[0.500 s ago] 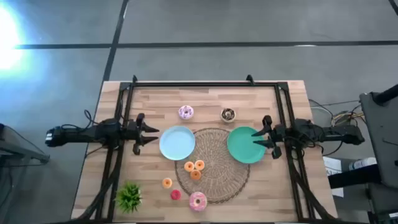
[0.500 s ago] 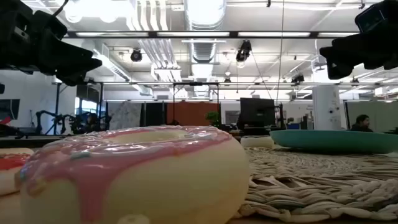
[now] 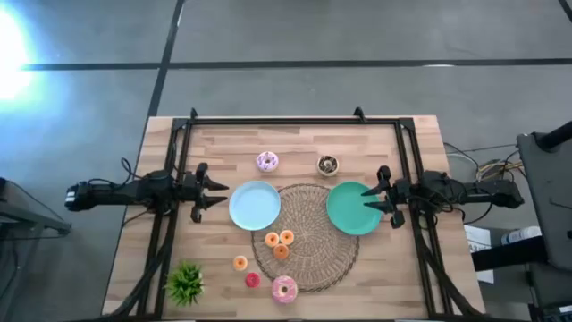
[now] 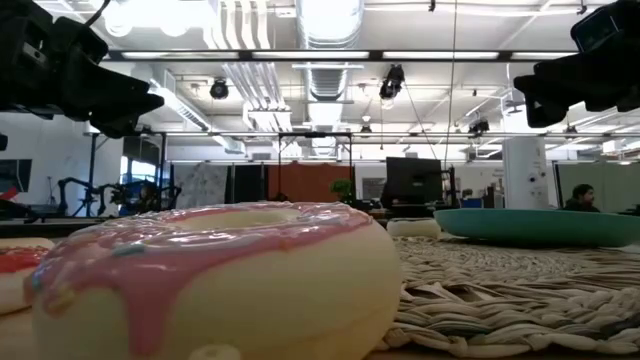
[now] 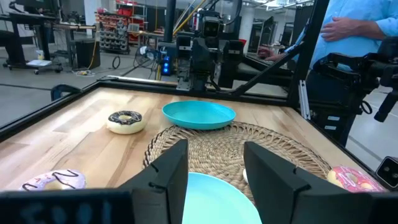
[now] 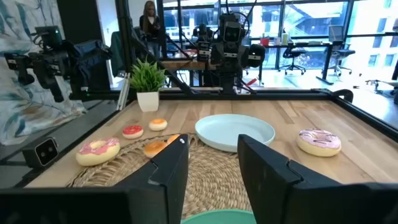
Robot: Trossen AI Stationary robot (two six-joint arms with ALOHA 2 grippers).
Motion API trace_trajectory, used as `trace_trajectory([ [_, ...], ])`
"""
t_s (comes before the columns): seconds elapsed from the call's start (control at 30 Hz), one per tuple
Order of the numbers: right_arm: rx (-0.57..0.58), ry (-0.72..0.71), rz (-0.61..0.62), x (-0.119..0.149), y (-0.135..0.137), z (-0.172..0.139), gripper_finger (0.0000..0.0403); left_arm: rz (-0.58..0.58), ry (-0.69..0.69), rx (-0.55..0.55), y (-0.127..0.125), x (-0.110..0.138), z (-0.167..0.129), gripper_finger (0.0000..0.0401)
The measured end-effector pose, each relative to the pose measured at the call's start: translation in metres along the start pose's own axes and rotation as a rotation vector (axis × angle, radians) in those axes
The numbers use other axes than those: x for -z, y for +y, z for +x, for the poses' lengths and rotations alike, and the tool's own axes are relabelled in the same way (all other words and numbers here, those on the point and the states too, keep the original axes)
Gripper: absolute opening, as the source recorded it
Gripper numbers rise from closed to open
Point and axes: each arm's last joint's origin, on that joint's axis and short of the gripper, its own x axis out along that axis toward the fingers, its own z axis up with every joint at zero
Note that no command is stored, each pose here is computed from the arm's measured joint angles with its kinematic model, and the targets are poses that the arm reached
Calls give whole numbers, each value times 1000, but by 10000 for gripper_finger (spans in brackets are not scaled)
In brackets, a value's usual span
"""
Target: Pick & Place donuts
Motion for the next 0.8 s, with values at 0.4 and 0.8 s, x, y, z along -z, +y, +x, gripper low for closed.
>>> trace_trajectory([
  [0.4, 0, 0, 0, 0, 0, 0, 124, 0, 0, 0, 0, 0, 0, 131],
  [0.8, 0, 0, 0, 0, 0, 0, 134, 0, 0, 0, 0, 0, 0, 131],
])
